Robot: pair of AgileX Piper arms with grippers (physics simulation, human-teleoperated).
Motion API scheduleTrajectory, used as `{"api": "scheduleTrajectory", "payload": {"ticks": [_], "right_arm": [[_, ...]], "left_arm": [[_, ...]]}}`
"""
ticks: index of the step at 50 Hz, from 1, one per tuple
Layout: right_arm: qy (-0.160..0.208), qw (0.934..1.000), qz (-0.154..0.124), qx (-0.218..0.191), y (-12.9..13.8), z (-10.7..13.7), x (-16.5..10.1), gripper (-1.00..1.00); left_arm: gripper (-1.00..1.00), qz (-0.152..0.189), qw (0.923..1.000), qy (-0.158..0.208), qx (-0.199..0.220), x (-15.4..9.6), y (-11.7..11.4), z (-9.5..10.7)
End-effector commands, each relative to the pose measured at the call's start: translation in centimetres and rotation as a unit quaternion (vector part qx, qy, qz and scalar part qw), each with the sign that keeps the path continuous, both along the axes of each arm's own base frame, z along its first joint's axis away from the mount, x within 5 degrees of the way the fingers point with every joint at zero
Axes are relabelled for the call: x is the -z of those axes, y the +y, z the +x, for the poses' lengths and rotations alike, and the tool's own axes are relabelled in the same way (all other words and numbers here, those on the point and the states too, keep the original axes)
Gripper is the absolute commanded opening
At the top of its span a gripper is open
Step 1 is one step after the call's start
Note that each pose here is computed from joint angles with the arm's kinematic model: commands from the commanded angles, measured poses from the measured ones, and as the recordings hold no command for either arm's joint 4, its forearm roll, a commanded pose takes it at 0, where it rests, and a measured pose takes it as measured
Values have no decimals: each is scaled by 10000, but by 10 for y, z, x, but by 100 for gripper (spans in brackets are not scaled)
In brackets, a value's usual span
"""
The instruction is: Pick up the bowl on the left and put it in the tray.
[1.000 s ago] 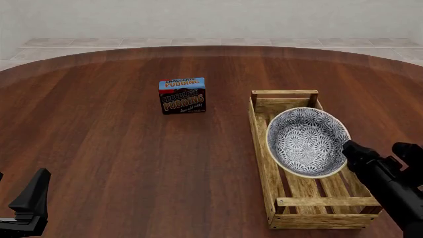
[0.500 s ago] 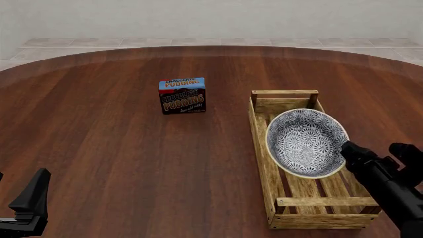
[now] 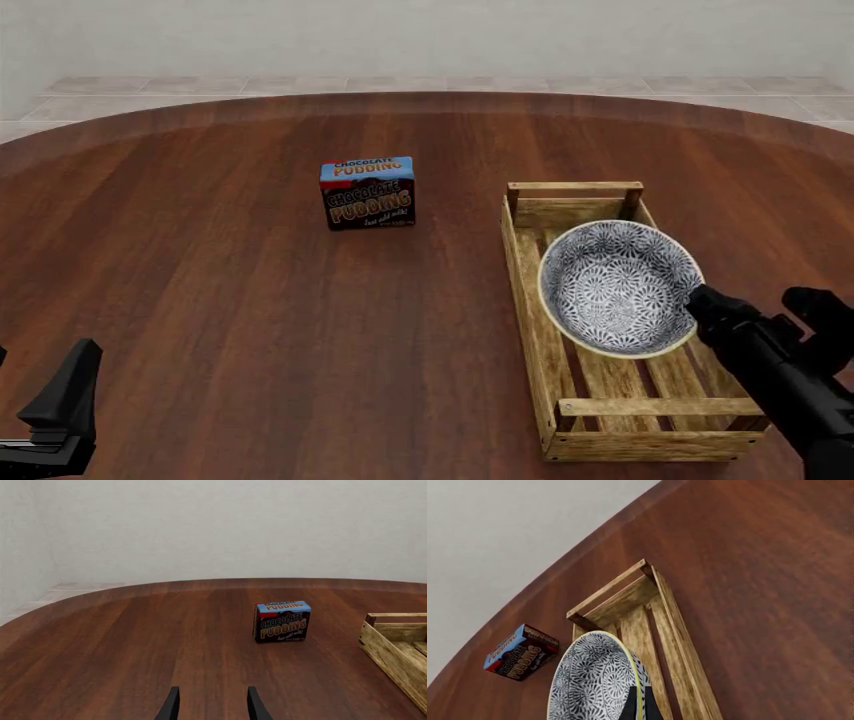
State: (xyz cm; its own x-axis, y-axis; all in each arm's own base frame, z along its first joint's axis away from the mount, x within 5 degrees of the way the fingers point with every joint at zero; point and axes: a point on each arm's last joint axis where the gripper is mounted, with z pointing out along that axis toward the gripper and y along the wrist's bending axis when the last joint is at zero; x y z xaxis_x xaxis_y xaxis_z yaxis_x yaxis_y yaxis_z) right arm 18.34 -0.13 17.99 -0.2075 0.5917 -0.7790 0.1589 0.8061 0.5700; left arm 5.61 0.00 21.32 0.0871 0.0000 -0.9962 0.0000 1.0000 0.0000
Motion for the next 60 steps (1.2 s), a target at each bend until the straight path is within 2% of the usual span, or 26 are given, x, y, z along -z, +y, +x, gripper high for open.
{"api": "scheduleTrajectory", "payload": {"ticks": [1, 60], "right_arm": [[-29, 10000, 24, 15, 0, 3, 0, -100], [46, 9999, -79, -43, 1, 14, 8, -100]], "left_arm": [[100, 0, 10000, 0, 0, 0, 0, 0], [100, 0, 10000, 0, 0, 0, 0, 0]]}}
